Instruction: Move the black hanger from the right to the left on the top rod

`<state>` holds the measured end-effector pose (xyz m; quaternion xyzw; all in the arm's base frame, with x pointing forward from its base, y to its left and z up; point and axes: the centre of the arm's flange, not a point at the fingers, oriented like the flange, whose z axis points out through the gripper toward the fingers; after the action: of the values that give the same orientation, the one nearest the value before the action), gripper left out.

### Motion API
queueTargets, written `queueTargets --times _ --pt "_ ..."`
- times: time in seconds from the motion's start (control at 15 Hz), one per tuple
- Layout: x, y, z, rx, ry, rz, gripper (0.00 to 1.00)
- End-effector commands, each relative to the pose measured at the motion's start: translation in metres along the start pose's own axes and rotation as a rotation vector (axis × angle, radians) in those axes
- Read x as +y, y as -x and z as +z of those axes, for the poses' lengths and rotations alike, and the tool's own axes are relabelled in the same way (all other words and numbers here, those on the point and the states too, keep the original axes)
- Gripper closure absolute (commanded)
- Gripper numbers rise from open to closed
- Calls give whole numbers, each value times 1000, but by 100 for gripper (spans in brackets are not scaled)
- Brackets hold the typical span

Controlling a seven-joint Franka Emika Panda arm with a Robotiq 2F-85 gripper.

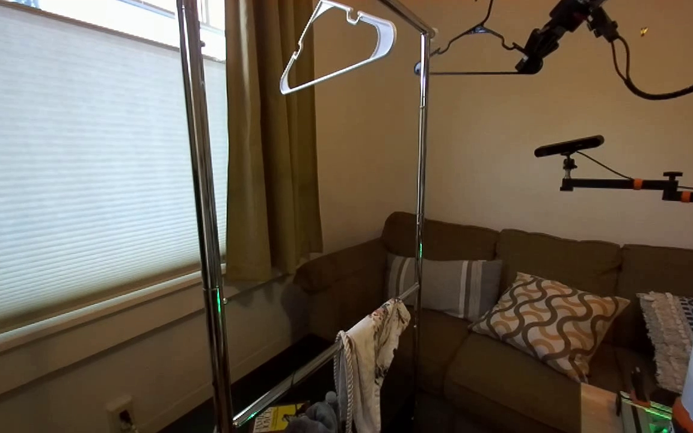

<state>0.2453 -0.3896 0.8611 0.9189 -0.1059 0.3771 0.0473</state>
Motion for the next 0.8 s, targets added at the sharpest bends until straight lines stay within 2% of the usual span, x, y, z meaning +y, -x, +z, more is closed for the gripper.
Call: queueTargets --times 0.0,0.2,0.47,0.73 --pt "-14 37 12 -204 -6 -21 98" --pt "-34 79 40 -385 -23 -88 98" --pt "-51 124 55 -639 -18 -175 98" --pt "-71 157 58 -851 -107 -299 98"
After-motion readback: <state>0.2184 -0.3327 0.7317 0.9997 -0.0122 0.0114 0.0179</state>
